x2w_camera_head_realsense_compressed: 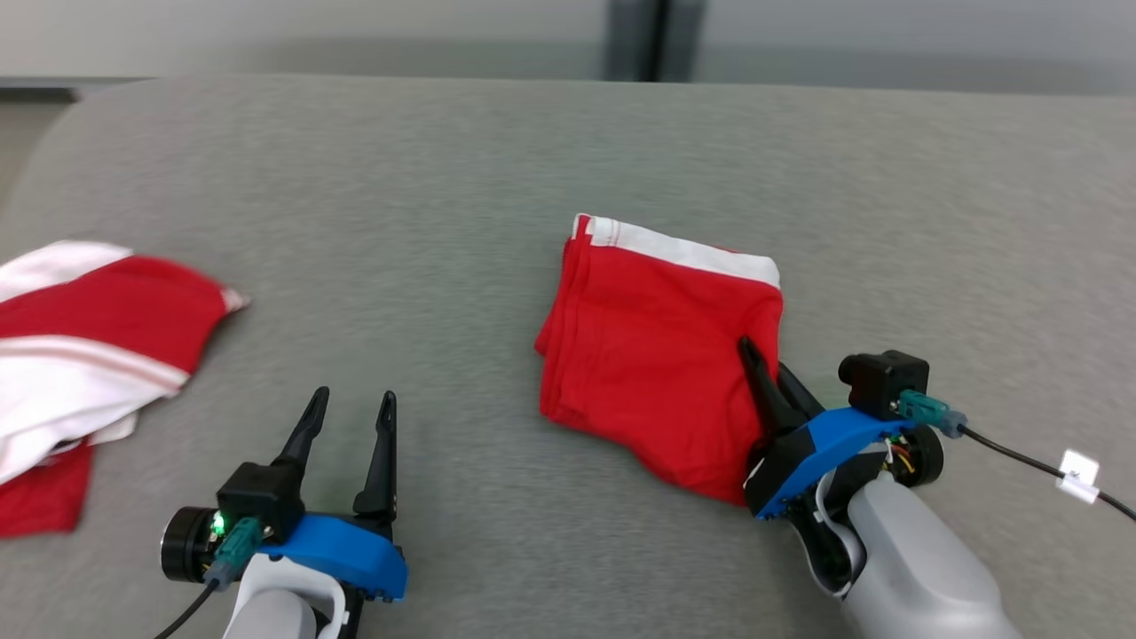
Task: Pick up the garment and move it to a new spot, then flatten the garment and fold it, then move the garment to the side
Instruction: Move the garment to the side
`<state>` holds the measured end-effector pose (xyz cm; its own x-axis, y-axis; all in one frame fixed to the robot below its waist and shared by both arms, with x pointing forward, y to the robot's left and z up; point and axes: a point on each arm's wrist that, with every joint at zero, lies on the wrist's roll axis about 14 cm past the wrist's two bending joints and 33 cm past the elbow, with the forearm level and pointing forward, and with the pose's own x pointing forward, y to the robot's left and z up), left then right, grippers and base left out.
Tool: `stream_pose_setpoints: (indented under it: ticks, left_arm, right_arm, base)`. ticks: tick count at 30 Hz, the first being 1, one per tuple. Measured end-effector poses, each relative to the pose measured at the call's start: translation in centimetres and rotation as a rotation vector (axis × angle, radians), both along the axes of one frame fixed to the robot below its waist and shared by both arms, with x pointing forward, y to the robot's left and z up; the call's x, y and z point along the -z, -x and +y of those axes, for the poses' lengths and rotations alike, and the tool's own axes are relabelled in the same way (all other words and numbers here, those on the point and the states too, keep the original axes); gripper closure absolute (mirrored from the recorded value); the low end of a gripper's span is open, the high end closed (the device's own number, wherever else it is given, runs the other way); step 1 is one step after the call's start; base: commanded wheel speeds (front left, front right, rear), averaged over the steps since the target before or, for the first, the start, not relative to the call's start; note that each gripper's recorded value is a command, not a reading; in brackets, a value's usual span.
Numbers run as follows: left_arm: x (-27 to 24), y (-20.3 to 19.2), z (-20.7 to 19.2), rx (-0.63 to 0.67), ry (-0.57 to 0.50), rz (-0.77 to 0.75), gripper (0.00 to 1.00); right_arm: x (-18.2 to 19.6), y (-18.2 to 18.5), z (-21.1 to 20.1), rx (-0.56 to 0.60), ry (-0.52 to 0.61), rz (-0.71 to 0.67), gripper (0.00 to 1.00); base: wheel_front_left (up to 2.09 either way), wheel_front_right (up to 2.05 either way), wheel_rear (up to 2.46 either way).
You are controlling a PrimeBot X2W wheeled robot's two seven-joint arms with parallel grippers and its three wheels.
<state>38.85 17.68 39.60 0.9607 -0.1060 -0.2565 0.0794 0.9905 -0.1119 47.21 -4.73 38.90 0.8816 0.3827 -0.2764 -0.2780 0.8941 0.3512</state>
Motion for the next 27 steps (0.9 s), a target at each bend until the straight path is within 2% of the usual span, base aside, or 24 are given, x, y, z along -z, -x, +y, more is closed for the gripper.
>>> stream_pose_setpoints:
  ticks: [7,15,20,27]
  left_arm:
    - [0.5,-3.3,-9.6,0.282,0.051,-0.019,0.0]
    - [-0.5,-4.1,-20.0,0.565,0.118,-0.068,0.0]
    - [-1.3,-3.8,-21.9,0.625,0.125,-0.091,0.0]
    - [-1.2,-4.7,-18.3,0.554,0.103,-0.097,0.0]
  right_arm:
    - [0.4,4.3,-8.3,0.199,0.026,0.023,1.0]
    - [-2.2,9.3,-15.7,0.404,0.069,-0.034,1.0]
    - [-2.7,10.4,-17.7,0.446,0.127,-0.051,1.0]
    - [-2.6,5.6,-20.9,0.387,0.416,-0.06,1.0]
  base:
    - [0.0,0.0,0.0]
    - [0.0,0.0,0.0]
    - [0.0,0.0,0.0]
    - [0.0,0.0,0.0]
